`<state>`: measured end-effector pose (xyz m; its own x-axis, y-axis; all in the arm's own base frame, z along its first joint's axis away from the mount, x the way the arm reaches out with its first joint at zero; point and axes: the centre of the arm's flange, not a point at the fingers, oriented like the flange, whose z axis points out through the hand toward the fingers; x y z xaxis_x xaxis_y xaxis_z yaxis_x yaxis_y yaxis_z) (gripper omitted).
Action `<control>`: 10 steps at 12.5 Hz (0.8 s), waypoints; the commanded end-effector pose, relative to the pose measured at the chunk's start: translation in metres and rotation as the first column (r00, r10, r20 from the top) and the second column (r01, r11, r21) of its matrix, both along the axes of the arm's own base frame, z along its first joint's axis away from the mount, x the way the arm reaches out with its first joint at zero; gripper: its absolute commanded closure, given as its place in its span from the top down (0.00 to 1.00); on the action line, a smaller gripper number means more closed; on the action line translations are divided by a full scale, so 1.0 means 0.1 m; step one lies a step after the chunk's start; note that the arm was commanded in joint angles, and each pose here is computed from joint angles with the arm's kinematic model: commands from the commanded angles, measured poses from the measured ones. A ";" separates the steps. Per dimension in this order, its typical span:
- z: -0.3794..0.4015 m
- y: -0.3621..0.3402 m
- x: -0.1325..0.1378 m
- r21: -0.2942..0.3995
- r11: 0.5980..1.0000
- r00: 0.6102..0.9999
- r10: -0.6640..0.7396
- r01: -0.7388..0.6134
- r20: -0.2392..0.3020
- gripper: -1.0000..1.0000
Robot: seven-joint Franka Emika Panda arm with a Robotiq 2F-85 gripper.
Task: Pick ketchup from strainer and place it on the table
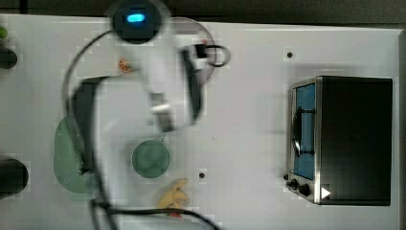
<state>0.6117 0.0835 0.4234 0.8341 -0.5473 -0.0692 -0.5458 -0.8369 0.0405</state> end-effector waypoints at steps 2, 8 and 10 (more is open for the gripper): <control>-0.03 -0.48 -0.09 -0.023 0.985 0.985 0.172 -0.172 -0.017 0.59; -0.97 -0.84 -0.40 -0.015 0.990 0.990 0.141 -0.141 -0.022 0.59; -1.32 -0.85 -0.58 -0.007 0.989 0.989 0.144 -0.145 -0.020 0.59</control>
